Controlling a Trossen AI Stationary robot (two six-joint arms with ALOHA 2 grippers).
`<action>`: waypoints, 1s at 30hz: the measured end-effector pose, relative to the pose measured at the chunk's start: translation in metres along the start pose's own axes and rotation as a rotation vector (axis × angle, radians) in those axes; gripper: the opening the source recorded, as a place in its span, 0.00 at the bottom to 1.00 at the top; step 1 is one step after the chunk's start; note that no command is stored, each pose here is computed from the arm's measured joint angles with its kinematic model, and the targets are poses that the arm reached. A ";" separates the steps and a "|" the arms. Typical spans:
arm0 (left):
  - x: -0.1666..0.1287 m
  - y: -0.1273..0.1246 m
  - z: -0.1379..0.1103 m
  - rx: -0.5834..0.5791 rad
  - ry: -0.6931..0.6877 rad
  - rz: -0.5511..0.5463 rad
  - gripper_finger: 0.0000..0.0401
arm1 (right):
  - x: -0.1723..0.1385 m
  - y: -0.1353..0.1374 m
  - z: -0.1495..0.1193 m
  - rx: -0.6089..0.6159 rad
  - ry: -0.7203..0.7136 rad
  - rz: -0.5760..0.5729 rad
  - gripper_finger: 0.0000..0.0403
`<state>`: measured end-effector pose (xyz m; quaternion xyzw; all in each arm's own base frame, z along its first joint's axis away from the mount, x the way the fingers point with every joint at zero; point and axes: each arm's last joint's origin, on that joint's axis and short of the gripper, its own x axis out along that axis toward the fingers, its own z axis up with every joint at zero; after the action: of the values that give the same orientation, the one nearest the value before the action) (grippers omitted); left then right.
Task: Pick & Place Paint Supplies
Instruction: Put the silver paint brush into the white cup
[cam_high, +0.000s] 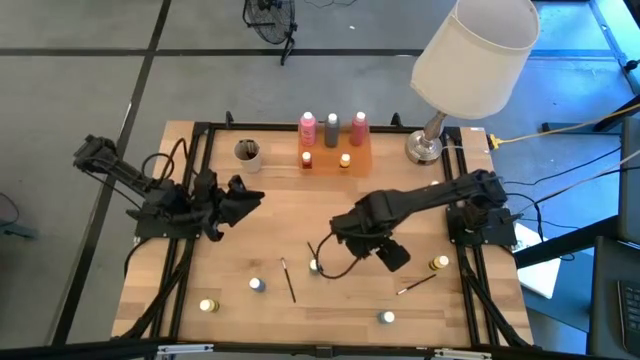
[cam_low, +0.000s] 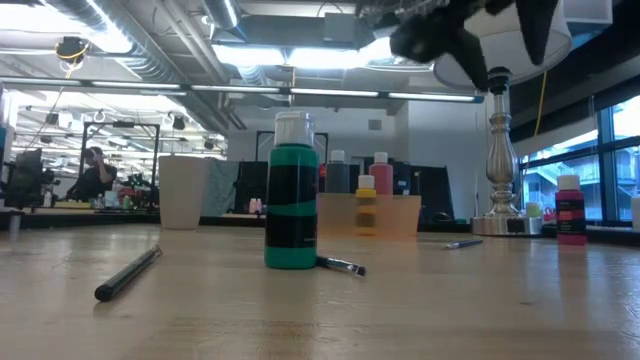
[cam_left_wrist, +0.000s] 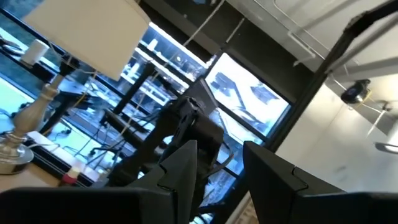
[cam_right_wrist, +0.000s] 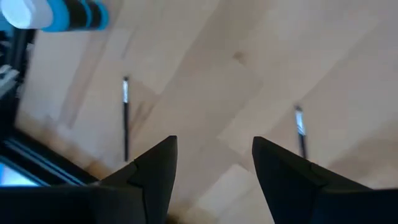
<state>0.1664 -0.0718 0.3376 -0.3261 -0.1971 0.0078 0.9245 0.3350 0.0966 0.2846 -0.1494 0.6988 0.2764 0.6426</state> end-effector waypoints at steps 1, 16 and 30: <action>0.000 0.000 0.000 -0.002 -0.003 0.004 0.32 | 0.003 -0.003 -0.002 -0.005 0.001 0.024 0.53; -0.002 0.001 0.005 0.008 -0.068 0.081 0.32 | 0.060 -0.048 -0.021 -0.061 0.082 -0.081 0.53; 0.002 0.003 -0.005 0.051 -0.036 0.118 0.32 | 0.103 -0.061 -0.023 -0.092 0.031 -0.201 0.45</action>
<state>0.1704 -0.0718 0.3333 -0.3131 -0.1939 0.0733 0.9268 0.3372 0.0495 0.1722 -0.2523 0.6768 0.2402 0.6485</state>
